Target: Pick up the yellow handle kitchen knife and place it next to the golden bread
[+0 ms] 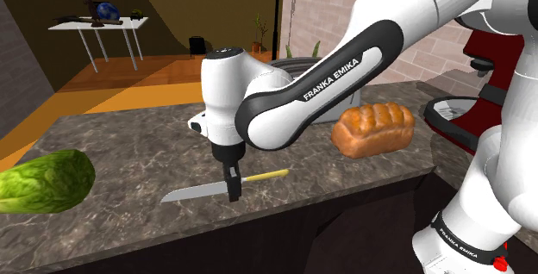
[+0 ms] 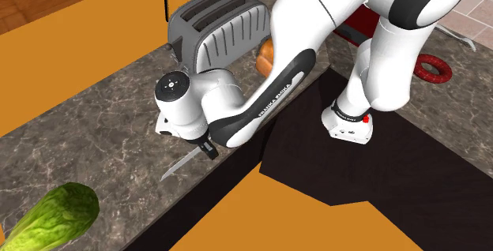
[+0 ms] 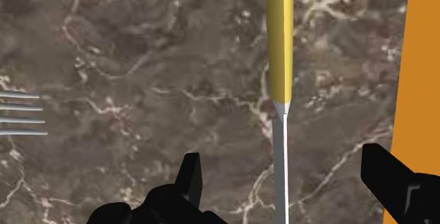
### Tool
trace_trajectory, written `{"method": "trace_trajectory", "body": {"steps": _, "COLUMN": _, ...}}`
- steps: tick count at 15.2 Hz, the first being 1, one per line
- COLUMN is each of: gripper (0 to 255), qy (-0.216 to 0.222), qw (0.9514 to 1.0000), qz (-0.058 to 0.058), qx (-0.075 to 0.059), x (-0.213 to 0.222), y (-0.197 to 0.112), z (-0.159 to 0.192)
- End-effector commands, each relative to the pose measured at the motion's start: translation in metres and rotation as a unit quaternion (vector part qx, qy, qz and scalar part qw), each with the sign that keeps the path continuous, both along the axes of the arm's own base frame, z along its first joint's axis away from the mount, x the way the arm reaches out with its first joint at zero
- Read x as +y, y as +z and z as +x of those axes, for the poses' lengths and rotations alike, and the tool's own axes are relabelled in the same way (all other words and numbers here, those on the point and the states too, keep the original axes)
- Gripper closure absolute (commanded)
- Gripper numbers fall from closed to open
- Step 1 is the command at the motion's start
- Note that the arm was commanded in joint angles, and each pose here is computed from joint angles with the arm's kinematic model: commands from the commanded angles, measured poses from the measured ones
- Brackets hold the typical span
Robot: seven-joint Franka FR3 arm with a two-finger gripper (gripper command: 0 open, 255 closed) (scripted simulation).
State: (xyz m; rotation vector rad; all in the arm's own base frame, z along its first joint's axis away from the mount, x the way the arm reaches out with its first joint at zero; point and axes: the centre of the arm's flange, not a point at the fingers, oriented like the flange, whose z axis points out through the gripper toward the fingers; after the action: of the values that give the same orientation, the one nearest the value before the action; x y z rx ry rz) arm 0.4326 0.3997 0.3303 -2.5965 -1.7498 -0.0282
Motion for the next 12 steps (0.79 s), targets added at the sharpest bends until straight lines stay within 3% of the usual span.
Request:
{"method": "trace_trajectory", "body": {"steps": 1, "gripper": 0, "qy": 0.000, "qw": 1.0000, "qz": 0.000, "qx": 0.000, "x": 0.0000, "y": -0.0006, "z": 0.0000}}
{"method": "trace_trajectory", "body": {"steps": 4, "gripper": 0, "qy": 0.000, "qw": 1.0000, "qz": 0.000, "qx": 0.000, "x": 0.0000, "y": -0.0006, "z": 0.0000}}
{"method": "trace_trajectory", "body": {"steps": 5, "gripper": 255, "qy": 0.000, "qw": 1.0000, "qz": 0.000, "qx": 0.000, "x": 0.0000, "y": -0.0006, "z": 0.0000}}
{"method": "trace_trajectory", "body": {"steps": 12, "gripper": 255, "qy": 0.000, "qw": 1.0000, "qz": 0.000, "qx": 0.000, "x": 0.0000, "y": -0.0006, "z": 0.0000}}
